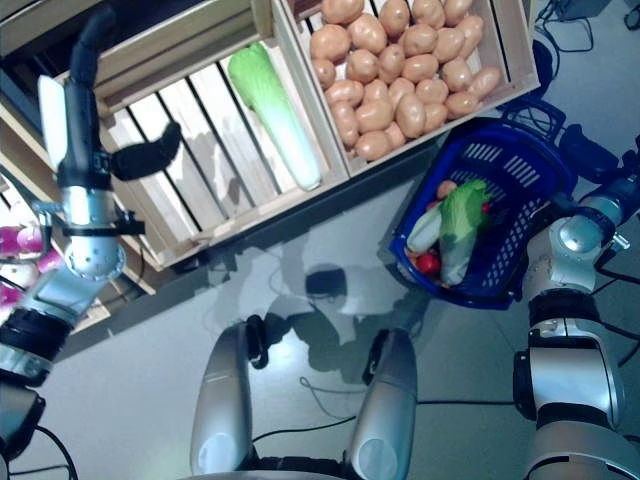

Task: Put vegetables into the basket

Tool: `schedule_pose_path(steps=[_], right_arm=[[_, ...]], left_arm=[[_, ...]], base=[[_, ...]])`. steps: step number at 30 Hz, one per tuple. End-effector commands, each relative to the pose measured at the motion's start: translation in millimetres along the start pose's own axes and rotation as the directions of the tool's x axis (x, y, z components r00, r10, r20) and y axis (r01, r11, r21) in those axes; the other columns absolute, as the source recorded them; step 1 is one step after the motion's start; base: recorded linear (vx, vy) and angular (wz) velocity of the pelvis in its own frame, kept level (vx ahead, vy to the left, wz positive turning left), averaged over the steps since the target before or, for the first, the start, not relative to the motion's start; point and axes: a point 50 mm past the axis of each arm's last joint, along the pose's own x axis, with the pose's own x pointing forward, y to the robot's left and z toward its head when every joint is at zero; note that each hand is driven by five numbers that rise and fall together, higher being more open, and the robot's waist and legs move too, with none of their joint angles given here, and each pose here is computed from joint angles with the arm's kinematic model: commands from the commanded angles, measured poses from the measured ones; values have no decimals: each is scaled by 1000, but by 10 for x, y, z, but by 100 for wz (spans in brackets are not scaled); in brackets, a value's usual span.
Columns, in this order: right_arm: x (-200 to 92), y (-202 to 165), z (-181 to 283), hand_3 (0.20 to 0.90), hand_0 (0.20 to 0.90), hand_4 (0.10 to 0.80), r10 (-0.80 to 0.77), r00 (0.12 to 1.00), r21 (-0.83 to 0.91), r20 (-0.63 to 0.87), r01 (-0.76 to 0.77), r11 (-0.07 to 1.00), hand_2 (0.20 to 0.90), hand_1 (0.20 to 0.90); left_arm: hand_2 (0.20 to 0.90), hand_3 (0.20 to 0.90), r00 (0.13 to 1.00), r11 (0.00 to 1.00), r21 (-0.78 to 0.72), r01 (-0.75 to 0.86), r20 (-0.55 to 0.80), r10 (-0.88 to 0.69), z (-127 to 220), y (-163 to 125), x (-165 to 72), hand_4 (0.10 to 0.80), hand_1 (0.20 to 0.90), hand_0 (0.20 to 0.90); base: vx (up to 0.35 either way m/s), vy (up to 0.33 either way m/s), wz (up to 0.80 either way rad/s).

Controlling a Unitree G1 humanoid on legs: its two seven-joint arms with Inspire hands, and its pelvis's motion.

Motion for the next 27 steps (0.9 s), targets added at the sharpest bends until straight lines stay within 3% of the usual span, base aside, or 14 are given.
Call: schedule_pose_path(steps=[1,6,15,22,27], right_arm=[[145,-38,324,900,900,800,76,989,-49,130,-70,996,900,900],[136,146,330,900,900,800,180,977,-64,117,-174,983,900,900],[0,459,323,900,900,800,365,922,215,132,-386,897,900,900],[-361,841,367,900,900,800,565,782,427,262,-619,659,900,900],[-589,904,210,900,900,800,588,770,537,247,-614,579,900,900]], left_arm=[[900,900,996,976,198,-90,21,88,-94,254,281,800,900,900],[900,900,999,883,468,48,-37,-34,-259,250,459,800,900,900],[900,900,983,743,647,174,-154,-96,-378,221,606,800,900,900],[900,900,978,653,730,204,-182,-102,-335,245,745,800,900,900],[900,900,977,620,760,198,-203,-64,-344,267,765,800,900,900]], base=[[-18,71,-3],[-25,87,-13],[-30,67,-11],[-22,40,-9],[-9,63,-7]])
